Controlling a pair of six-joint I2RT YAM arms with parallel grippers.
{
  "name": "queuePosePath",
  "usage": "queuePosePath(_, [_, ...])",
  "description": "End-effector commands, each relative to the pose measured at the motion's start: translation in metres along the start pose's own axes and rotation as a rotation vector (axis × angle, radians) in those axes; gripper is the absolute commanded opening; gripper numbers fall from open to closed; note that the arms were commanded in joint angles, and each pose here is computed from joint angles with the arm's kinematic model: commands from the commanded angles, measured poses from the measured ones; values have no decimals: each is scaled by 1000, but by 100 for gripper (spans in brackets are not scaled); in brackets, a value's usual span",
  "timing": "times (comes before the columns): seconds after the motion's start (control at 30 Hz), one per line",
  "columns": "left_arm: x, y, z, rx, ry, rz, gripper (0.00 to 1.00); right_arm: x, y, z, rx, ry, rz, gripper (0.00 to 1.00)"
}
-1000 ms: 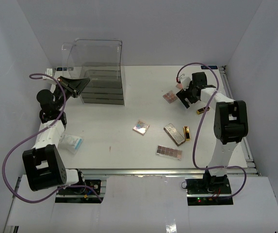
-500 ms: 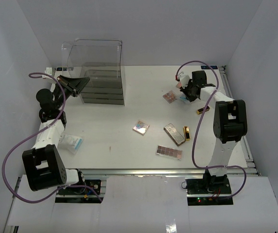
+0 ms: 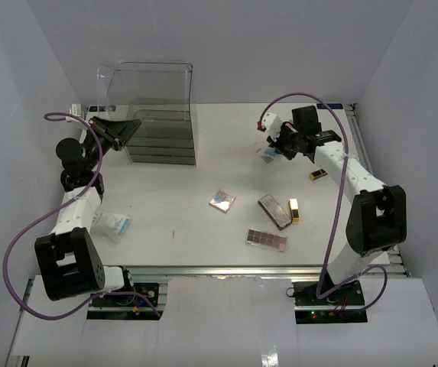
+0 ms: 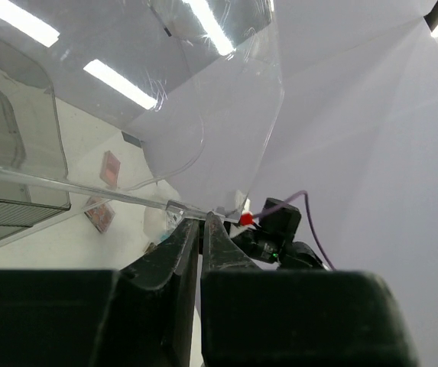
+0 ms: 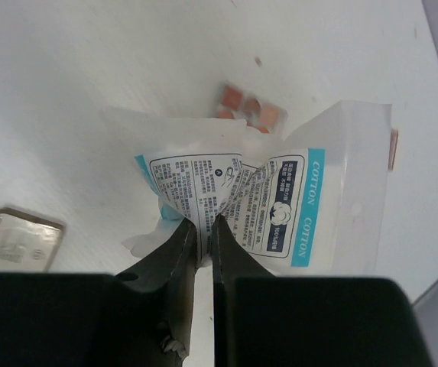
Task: Organize the makeup
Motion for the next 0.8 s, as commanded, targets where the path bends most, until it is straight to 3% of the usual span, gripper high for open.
queuePosePath(0.0, [-13, -28, 4, 67, -35, 80, 2, -75, 57, -32, -183, -188, -288, 8])
queuePosePath(0.2, [-14, -28, 4, 62, -42, 77, 2, -148, 151, -38, -317, -302, -675, 8])
queuePosePath(0.3, [-14, -28, 5, 62, -40, 74, 2, -184, 184, -42, -366, -364, -787, 8])
queuePosePath(0.47, [-16, -31, 6, 65, -42, 77, 2, -201, 236, -36, -446, -372, -941, 8])
queuePosePath(0.6, [-17, -33, 6, 72, -47, 74, 2, -219, 258, -21, -368, -388, -1020, 8])
queuePosePath(0.77, [-19, -36, 6, 78, -50, 74, 2, -257, 247, 13, -160, -407, -1035, 8])
Point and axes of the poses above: each gripper's point midway between its finger pads, its own z axis out along the fingers, its own y axis along the line the jaws close on, x = y × z, the point moved 3 cm from there along -z, back along the fingers, and after that the axes turned 4 degrees about z, right-handed, at the moved point
